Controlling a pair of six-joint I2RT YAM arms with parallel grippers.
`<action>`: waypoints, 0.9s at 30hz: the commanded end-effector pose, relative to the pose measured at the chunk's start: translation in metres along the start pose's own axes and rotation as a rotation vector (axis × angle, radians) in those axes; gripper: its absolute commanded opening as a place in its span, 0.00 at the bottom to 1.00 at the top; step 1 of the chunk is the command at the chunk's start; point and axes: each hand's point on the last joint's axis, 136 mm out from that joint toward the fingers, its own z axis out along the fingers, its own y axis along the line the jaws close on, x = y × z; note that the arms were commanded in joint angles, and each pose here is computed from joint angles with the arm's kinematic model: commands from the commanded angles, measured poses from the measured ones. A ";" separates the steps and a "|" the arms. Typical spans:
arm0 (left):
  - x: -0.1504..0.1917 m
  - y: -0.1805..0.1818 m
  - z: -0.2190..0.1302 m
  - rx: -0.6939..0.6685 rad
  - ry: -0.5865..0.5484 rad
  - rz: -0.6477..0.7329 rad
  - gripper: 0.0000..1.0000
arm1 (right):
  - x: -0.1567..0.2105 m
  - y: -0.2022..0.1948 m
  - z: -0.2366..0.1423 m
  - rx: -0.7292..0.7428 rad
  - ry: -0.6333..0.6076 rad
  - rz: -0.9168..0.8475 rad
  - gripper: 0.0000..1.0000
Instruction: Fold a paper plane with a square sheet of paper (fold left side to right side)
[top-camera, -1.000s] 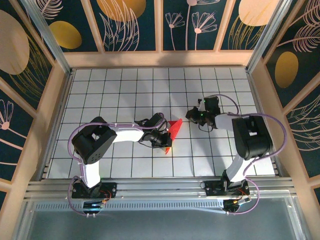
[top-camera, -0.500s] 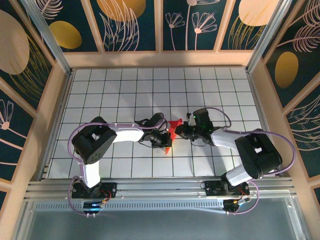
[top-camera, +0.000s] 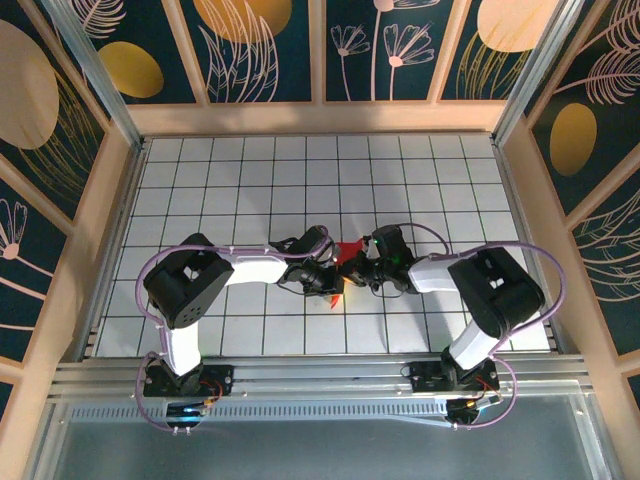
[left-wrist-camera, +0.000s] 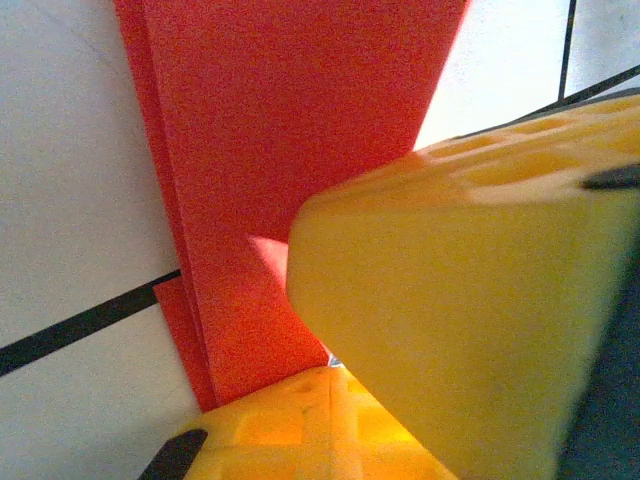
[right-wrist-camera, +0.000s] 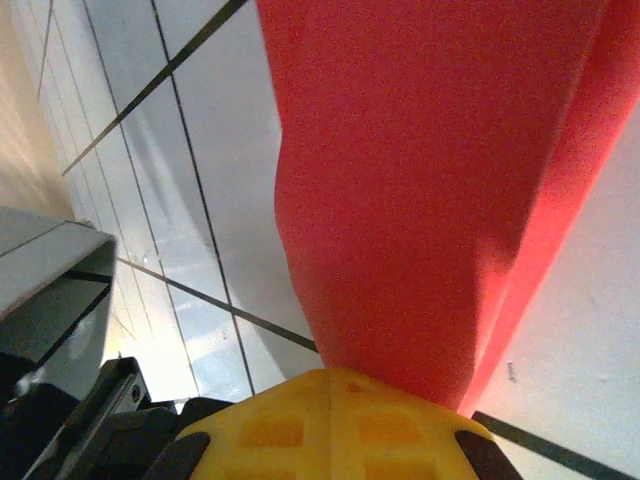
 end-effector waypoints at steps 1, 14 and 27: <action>0.023 0.071 0.008 -0.258 0.048 -0.084 0.00 | 0.010 -0.011 0.006 0.031 0.026 0.011 0.00; 0.026 0.074 0.008 -0.265 0.052 -0.088 0.00 | -0.015 -0.030 0.003 0.085 -0.032 0.007 0.00; 0.025 0.073 0.008 -0.262 0.049 -0.086 0.00 | -0.073 -0.027 -0.023 0.106 -0.138 -0.070 0.00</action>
